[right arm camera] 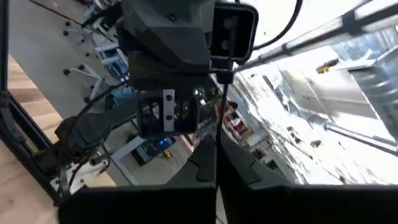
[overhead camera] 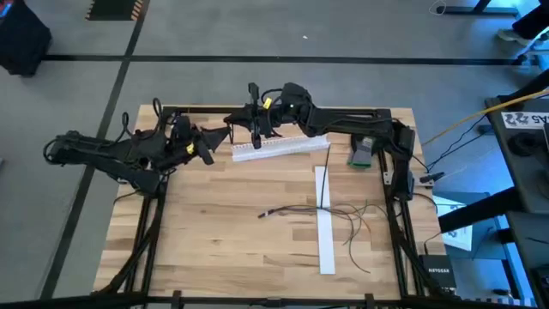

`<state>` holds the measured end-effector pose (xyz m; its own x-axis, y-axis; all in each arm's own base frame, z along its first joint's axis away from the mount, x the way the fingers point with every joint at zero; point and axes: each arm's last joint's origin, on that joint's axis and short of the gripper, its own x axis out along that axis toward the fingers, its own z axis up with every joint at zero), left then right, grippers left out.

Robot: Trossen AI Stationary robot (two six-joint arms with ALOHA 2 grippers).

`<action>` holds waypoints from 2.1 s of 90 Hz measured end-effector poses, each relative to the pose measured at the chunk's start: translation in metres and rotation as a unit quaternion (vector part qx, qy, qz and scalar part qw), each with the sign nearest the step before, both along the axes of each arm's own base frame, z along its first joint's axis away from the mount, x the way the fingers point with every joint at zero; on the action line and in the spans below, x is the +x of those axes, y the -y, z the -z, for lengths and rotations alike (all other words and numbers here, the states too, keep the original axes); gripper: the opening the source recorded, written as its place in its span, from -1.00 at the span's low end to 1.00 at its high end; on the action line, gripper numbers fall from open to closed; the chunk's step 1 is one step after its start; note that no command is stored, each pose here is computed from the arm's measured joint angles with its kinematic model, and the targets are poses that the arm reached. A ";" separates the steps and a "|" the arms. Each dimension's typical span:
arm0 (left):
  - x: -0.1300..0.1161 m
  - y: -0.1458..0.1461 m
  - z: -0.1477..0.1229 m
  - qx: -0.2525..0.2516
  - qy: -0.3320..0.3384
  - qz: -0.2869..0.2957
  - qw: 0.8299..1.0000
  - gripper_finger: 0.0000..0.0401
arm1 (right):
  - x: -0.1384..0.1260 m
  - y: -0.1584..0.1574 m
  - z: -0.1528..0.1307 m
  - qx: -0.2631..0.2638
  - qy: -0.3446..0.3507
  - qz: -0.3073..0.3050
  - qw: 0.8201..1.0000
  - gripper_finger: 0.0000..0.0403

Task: Ziptie cables
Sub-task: Wrap the black zip-tie around the cable wires

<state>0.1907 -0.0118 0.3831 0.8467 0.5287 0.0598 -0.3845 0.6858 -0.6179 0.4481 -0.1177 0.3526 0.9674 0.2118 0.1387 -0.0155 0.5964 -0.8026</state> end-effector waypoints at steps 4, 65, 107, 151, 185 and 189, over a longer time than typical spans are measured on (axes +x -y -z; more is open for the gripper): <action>0.000 0.000 0.000 0.001 -0.001 0.000 1.000 -1.00 | 0.000 0.000 0.001 0.002 -0.006 0.005 1.000 -0.98; 0.000 0.000 0.000 0.020 -0.011 0.003 1.000 -1.00 | 0.001 0.002 0.004 0.061 -0.031 0.021 0.997 -0.21; 0.000 0.000 0.000 0.022 -0.012 0.003 1.000 -1.00 | 0.001 0.003 0.005 0.070 -0.036 0.032 0.996 -0.11; 0.000 0.000 0.000 0.021 -0.014 0.003 1.000 -1.00 | -0.036 0.028 0.008 0.157 -0.219 0.153 0.951 -0.11; 0.001 0.000 0.001 0.018 -0.015 0.003 1.000 -1.00 | -0.053 0.005 -0.047 0.218 -0.122 -0.059 0.967 -0.11; 0.001 0.001 0.001 0.018 -0.016 0.003 1.000 -1.00 | -0.048 -0.002 -0.046 0.216 -0.119 -0.060 0.967 -0.11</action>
<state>0.1920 -0.0124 0.3817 0.8522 0.5208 0.0513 -0.3990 0.7100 -0.5803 0.3996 -0.1152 0.3981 0.9551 0.2958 0.0164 -0.2581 0.8580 -0.4442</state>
